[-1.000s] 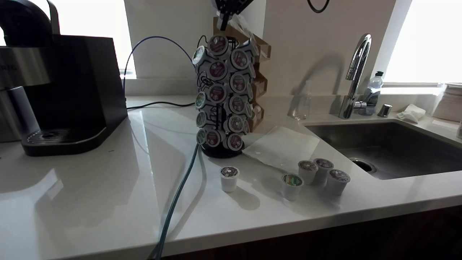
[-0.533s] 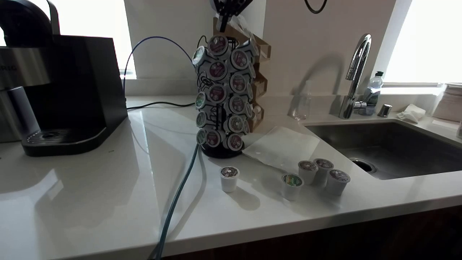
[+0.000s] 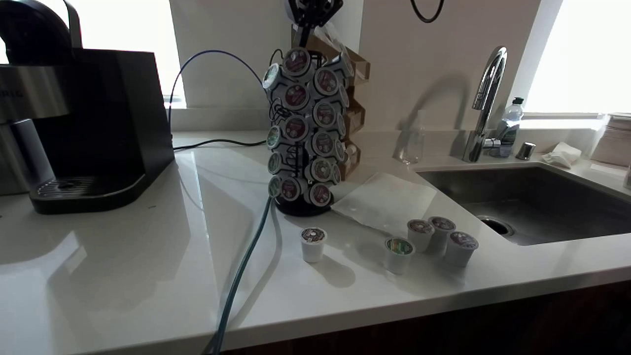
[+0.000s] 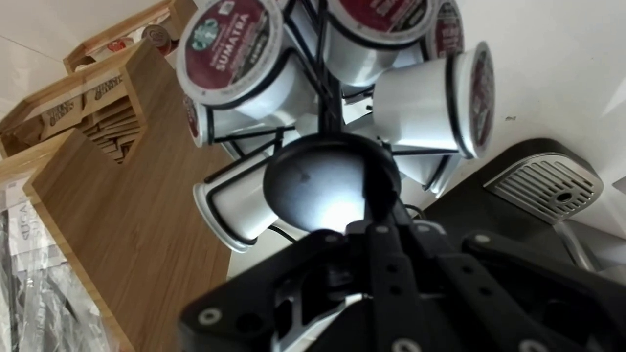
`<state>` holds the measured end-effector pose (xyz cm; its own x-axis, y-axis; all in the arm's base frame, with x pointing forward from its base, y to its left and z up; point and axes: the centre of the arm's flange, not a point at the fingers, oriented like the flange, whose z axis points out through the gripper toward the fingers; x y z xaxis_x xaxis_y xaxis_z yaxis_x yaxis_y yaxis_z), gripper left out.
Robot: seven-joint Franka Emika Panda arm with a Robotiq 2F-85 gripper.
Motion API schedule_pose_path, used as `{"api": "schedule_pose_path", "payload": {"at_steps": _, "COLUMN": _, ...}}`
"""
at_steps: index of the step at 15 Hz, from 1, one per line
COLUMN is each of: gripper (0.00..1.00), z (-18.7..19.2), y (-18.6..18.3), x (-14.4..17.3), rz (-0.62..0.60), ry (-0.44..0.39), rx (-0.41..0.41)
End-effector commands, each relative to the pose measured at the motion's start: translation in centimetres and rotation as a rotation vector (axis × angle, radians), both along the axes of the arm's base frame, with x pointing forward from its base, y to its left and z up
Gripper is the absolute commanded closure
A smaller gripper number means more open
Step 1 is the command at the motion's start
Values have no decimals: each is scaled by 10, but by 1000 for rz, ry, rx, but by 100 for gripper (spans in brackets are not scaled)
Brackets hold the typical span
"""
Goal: Slightly rotate the rack then place one of the small white containers in one of the empty slots closer to the bottom
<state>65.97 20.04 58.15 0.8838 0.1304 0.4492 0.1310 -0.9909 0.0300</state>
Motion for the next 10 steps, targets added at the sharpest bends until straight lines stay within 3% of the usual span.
{"api": "schedule_pose_path", "payload": {"at_steps": 1, "gripper": 100, "z": -5, "y": 0, "x": 3, "rz": 15, "ry": 39, "rx": -29}}
{"api": "schedule_pose_path", "payload": {"at_steps": 10, "gripper": 100, "z": -4, "y": -6, "x": 2, "rz": 13, "ry": 29, "rx": -69}}
